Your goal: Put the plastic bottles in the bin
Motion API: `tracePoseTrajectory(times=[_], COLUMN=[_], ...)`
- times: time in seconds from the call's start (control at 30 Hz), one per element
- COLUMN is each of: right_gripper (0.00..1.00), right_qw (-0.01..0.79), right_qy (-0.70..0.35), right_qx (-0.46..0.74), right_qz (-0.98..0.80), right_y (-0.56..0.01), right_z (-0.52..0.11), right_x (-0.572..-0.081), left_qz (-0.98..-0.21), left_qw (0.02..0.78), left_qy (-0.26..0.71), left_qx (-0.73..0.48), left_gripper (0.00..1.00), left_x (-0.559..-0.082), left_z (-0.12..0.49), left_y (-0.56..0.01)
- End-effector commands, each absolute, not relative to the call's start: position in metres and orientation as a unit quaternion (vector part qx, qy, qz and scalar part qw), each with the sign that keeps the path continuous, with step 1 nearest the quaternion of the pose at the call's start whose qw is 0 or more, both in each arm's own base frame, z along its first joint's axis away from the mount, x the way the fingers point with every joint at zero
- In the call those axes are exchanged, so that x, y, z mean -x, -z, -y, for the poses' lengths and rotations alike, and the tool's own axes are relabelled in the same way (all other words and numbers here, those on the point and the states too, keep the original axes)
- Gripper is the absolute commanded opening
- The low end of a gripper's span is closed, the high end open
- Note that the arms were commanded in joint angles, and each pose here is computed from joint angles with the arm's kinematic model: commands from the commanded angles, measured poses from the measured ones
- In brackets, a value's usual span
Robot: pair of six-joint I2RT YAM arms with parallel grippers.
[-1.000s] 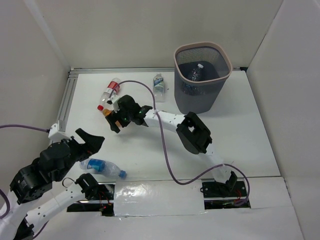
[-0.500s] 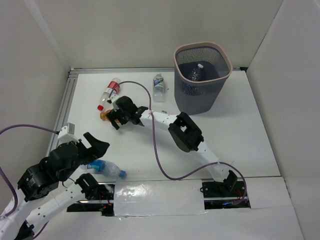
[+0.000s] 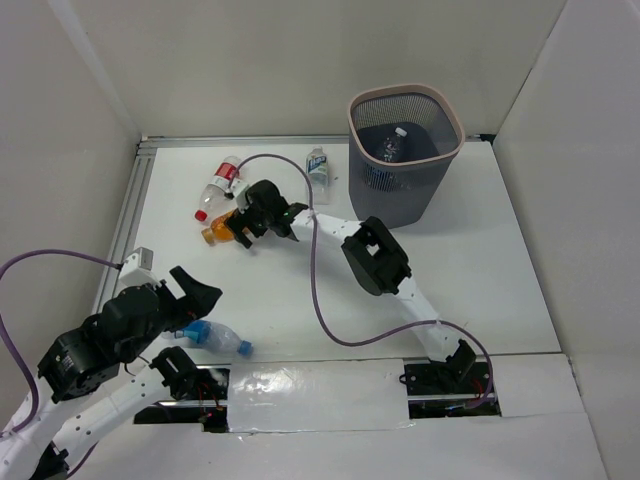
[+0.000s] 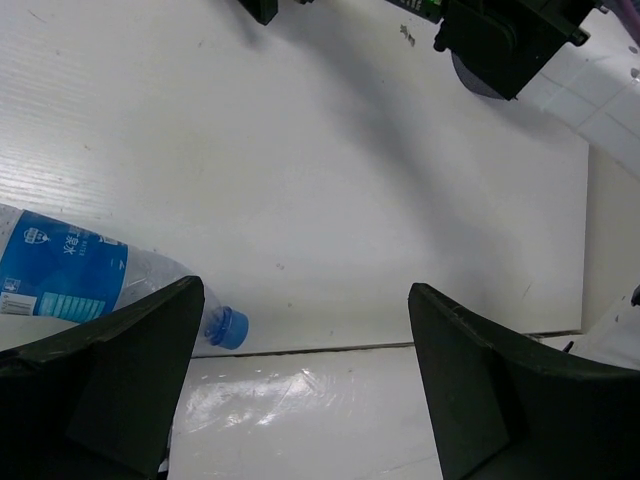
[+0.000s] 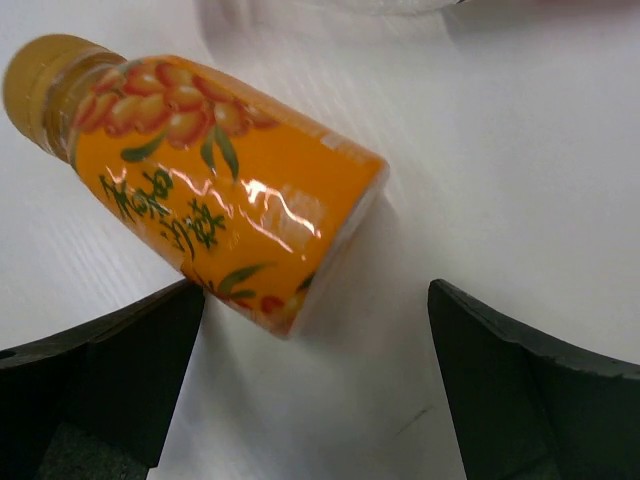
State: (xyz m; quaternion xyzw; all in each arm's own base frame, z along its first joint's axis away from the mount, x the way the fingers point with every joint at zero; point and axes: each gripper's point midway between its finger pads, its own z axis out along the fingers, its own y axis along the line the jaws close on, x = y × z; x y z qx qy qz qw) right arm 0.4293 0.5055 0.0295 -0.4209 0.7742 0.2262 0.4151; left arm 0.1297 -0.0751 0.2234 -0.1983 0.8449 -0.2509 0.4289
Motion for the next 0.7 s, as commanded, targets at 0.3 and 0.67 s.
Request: tracePoseTrajectory(times=[0.3, 0.67], right_gripper=[1.0, 0.37], right_qw=[0.413, 0.337], right_qy=[-0.277, -0.405], right_qx=[0.581, 0.584], right_qz=[-0.644, -0.618], right_y=[-0.053, -0.171], right_z=[-0.485, -0.419], right_x=[-0.437, -0.353], left_qz=[-0.835, -0.819], left_qw=[0.447, 0.532], left_qy=[0.254, 0.086], left_qx=[0.195, 0.196], left_gripper=[0.96, 0.6], left_x=[-0.143, -0.246], left_z=[0.082, 0.083], left_y=[-0.229, -0.239])
